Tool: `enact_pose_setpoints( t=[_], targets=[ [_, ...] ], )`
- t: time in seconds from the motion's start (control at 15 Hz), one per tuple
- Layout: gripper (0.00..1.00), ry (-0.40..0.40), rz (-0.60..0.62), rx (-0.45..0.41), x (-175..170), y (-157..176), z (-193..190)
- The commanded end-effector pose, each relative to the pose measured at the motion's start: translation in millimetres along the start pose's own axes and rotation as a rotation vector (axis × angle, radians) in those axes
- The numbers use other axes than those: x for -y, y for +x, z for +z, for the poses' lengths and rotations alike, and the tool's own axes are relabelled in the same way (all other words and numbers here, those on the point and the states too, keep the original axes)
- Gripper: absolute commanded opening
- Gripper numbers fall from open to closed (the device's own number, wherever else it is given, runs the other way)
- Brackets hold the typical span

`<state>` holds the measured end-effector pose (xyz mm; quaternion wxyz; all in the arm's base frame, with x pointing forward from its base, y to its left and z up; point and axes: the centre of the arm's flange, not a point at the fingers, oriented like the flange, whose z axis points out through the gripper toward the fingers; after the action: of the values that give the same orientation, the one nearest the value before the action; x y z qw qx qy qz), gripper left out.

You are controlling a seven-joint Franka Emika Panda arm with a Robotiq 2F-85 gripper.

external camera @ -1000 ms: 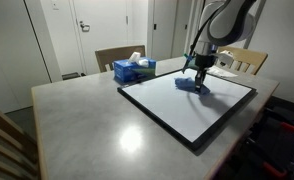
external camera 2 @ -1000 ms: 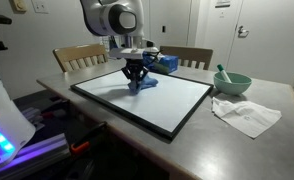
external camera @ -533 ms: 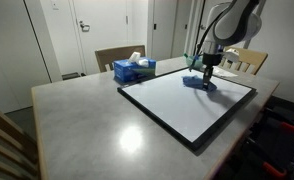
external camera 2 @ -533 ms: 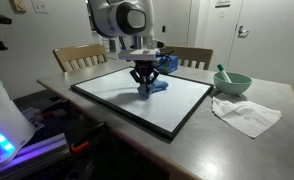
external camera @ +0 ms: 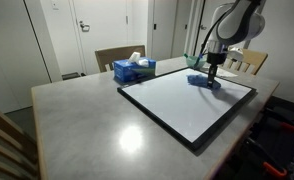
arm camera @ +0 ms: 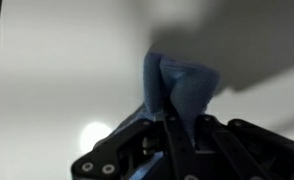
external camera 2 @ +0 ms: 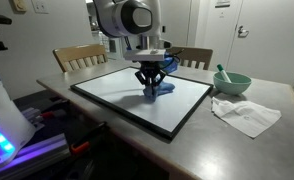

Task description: Use the blue towel to wipe the white board

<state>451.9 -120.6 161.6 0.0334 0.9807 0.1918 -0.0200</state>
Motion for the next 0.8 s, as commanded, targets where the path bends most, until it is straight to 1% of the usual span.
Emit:
enact_pose_setpoints(
  t=[0.0,0.13,0.27,0.53,0.73],
  targets=[
    [0.03,-0.009,-0.001,0.017,-3.6,0.5,5.1],
    [0.03,-0.028,-0.004,0.032,-15.2,-1.9,13.3],
    [0.03,-0.04,0.002,0.044,-35.5,-9.0,22.2],
    [0.03,-0.032,0.023,0.039,-71.6,-21.1,31.0],
    [0.03,-0.02,-0.03,0.057,-93.1,-28.9,35.8]
  ],
)
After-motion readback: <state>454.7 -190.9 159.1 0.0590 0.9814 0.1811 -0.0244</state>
